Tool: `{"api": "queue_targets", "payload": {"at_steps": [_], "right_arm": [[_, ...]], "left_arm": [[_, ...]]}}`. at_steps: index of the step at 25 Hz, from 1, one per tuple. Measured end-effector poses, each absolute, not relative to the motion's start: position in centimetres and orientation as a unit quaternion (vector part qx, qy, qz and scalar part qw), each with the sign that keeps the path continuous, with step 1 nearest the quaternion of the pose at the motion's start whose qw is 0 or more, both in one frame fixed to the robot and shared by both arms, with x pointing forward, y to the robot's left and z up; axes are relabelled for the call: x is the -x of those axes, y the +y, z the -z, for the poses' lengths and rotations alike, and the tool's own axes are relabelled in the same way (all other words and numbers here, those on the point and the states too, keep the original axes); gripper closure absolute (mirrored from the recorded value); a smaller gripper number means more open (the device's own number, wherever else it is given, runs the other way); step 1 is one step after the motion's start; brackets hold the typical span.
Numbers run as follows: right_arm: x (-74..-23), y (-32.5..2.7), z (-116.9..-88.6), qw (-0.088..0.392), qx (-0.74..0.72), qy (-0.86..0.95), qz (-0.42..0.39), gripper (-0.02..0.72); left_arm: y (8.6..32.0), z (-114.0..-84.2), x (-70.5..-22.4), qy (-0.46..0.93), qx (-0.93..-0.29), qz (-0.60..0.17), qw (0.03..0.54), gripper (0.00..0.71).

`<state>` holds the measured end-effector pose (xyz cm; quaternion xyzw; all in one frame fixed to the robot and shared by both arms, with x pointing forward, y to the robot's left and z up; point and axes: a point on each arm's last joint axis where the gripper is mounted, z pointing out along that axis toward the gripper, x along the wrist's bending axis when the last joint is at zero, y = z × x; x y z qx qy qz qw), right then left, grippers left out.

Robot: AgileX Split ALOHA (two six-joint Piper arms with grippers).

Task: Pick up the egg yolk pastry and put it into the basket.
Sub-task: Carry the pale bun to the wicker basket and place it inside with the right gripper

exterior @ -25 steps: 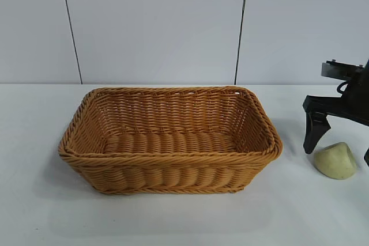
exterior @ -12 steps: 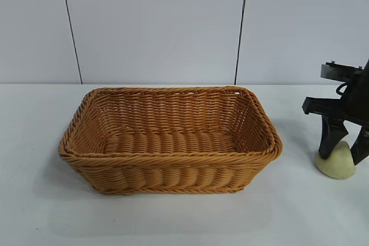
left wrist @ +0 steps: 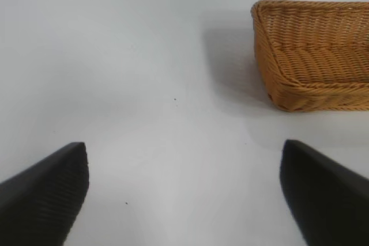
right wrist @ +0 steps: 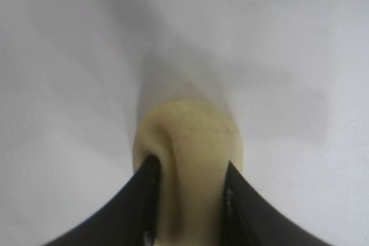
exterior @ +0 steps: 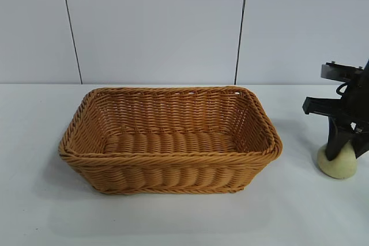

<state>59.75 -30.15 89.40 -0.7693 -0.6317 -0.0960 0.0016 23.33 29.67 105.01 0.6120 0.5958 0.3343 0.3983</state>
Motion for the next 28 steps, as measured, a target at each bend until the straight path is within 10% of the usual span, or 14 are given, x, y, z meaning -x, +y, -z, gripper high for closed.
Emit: {"api": "queue_targets", "payload": {"at_steps": [28], "right_arm": [[-65.3, -29.4, -102.3, 0.010, 0.725, -0.677, 0.126, 0.545]], "left_arm": [[29.7, -105.0, -23.3, 0.596, -0.612, -0.334, 0.398, 0.016]]}}
